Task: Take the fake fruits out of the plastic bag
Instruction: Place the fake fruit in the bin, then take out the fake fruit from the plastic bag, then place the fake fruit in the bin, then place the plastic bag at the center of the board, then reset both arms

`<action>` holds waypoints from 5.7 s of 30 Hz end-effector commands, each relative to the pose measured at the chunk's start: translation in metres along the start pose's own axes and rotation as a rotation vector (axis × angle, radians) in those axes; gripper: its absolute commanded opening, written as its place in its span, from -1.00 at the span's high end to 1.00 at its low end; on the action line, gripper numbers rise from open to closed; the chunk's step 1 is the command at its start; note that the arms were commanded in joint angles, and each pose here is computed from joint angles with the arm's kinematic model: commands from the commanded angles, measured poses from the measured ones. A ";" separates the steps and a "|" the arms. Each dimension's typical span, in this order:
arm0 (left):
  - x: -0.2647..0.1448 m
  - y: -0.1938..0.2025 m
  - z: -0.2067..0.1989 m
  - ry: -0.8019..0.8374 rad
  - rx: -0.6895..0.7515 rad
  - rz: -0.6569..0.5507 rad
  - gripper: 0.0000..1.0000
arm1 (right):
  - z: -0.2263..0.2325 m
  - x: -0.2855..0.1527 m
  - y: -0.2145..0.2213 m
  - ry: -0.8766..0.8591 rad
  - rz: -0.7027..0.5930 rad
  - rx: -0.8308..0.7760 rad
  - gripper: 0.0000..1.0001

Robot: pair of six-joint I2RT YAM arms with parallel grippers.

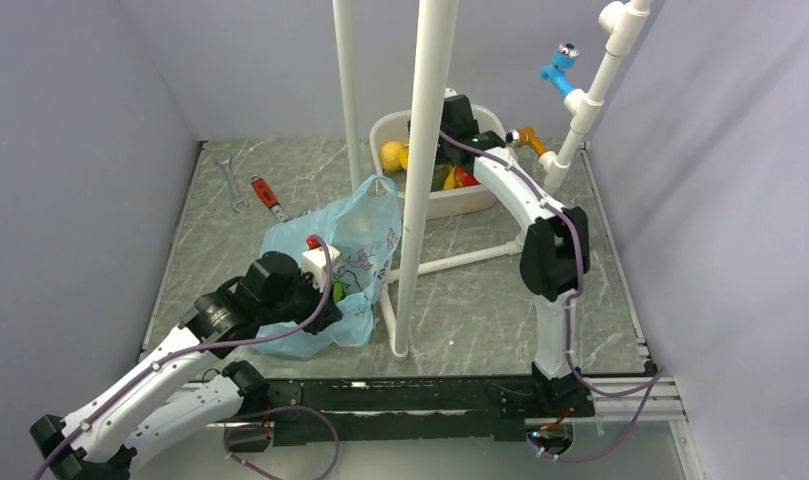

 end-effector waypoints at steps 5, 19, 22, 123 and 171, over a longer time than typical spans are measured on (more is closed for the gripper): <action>-0.004 -0.002 -0.004 0.006 -0.059 -0.041 0.69 | 0.027 -0.109 -0.009 -0.155 -0.188 0.043 -0.81; -0.004 0.000 0.001 -0.047 -0.100 -0.042 1.00 | 0.158 -0.171 0.076 -0.844 -0.160 -0.214 -0.62; -0.005 0.002 0.001 -0.061 -0.120 -0.012 1.00 | 0.178 -0.159 0.086 -0.894 -0.130 -0.202 -0.50; -0.161 -0.228 0.063 -1.026 -0.033 -1.031 1.00 | -0.021 -0.011 -0.042 0.243 -0.134 -0.034 0.05; -0.183 -0.131 0.002 -0.398 -0.079 -0.991 -0.93 | -0.038 -0.381 0.065 0.312 -0.505 0.109 -0.99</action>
Point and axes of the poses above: each gripper's point midway between its finger pads, its own x axis out along the fingers, its own z axis along the line the jaws close on, y = z × x, the point moved 7 cm from there along -x, back along the fingers, and after that the axes turned 7 degrees about -x, right-handed, at the moved point
